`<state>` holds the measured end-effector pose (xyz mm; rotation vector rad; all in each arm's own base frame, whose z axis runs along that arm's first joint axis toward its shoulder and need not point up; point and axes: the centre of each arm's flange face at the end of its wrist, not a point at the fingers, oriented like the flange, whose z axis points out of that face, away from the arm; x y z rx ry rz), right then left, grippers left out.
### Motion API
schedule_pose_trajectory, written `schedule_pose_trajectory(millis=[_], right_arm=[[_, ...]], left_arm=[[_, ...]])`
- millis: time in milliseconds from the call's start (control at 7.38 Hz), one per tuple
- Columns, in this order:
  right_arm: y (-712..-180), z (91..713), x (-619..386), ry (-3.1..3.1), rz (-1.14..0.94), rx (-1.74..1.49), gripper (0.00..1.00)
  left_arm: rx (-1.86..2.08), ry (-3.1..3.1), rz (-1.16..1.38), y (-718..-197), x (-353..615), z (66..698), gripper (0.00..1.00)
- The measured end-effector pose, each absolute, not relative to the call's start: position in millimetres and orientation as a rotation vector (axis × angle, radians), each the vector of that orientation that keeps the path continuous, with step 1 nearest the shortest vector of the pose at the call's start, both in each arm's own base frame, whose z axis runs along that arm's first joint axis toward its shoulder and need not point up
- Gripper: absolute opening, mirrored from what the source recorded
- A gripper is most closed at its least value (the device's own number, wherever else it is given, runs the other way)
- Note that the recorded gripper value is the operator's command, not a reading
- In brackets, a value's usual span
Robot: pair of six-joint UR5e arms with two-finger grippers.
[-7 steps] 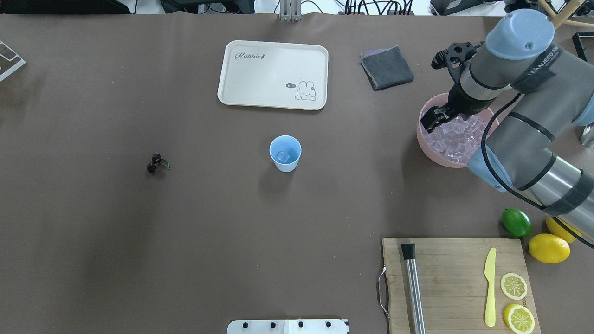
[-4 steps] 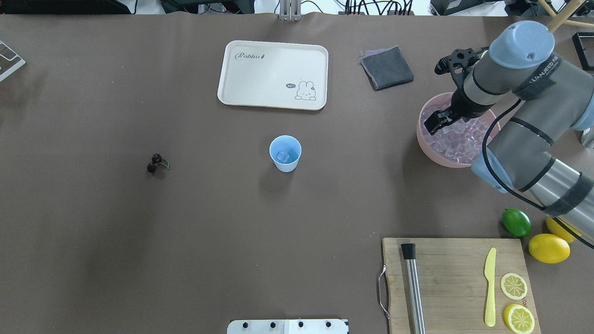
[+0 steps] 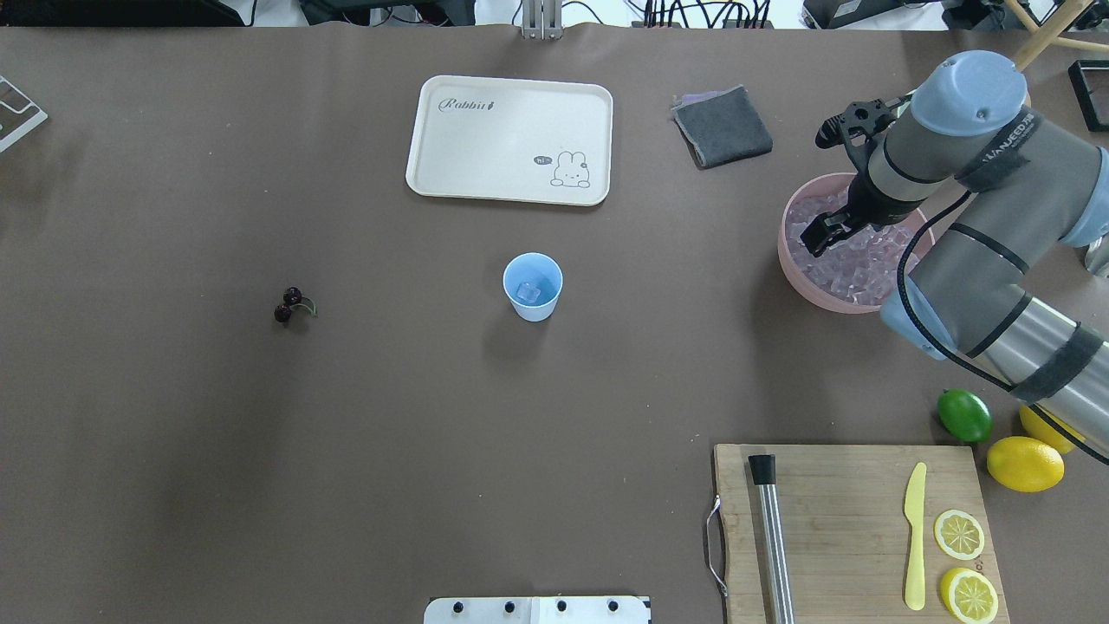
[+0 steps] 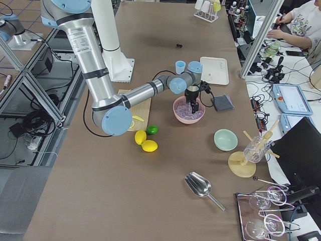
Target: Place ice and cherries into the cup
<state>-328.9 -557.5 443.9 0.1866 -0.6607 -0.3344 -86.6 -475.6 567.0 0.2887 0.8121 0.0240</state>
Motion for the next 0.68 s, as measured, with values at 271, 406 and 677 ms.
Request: schedule_pose_trajectory(millis=[271, 406, 677], right_arm=[[-556.6, 446.8, -329.7, -0.656, -0.335, 0.190, 0.43], [-556.7, 446.4, -330.0, -0.656, -0.336, 0.192, 0.42], [-556.9, 445.8, -330.5, -0.656, -0.335, 0.194, 0.41]], left_arm=[[0.288, 0.812, 0.024, -476.4, -86.7, 567.3, 0.98], [0.288, 0.812, 0.024, -476.9, -86.6, 566.8, 0.98], [0.289, 0.812, 0.024, -477.3, -86.6, 566.6, 0.98]])
